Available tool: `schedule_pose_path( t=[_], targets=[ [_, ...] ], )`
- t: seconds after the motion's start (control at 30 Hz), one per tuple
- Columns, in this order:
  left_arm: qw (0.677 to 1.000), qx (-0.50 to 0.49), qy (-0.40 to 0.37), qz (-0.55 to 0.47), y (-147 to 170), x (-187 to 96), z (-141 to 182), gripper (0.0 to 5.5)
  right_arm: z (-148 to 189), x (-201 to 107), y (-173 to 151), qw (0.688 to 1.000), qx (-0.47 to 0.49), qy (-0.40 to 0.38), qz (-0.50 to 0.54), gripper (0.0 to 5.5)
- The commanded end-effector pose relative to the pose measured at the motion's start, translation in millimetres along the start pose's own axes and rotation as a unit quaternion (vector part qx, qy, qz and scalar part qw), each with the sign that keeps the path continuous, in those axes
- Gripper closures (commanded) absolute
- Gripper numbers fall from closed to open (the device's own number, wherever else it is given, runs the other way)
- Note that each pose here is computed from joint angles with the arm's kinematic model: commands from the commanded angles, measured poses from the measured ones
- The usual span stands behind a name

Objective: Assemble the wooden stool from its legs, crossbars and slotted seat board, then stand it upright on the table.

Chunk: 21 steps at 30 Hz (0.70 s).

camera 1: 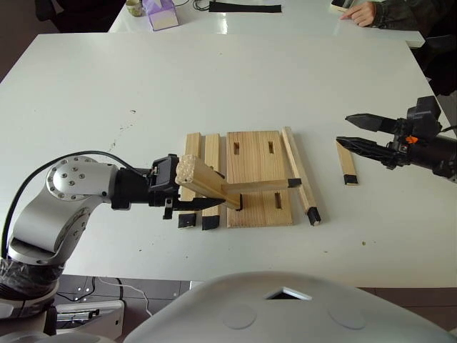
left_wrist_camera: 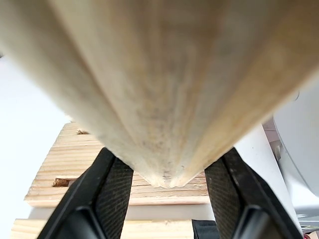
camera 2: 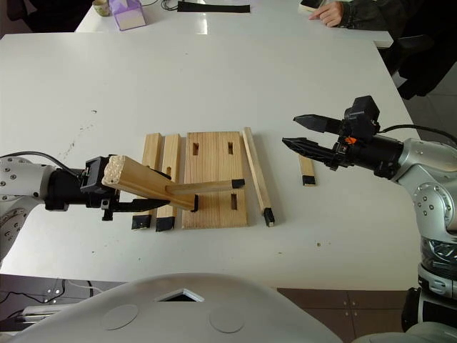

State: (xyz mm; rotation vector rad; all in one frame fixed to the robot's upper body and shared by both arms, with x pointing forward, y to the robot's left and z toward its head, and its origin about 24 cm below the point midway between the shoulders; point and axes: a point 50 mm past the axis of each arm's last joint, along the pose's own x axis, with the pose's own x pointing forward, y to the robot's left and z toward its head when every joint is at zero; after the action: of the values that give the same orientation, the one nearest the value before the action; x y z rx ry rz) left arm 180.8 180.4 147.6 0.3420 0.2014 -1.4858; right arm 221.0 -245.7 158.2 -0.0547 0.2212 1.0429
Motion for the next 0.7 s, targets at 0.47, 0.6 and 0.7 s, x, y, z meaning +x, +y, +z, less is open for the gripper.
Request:
schedule_pose_path(
  t=[0.47,0.6,0.7],
  targets=[
    [0.991,-0.086,0.099,0.009,-3.2,3.5,-49.9,3.44,-0.7,6.6,1.9,1.0,-0.014,0.013,0.011,2.55],
    [0.992,-0.085,0.089,0.03,5.0,8.3,-52.1,3.44,-1.6,9.4,3.0,1.0,-0.012,0.017,0.019,2.55],
    [0.993,-0.074,0.076,0.053,15.2,8.4,-47.2,3.44,-2.4,9.9,3.1,1.0,-0.011,0.019,0.02,2.55]
  ],
)
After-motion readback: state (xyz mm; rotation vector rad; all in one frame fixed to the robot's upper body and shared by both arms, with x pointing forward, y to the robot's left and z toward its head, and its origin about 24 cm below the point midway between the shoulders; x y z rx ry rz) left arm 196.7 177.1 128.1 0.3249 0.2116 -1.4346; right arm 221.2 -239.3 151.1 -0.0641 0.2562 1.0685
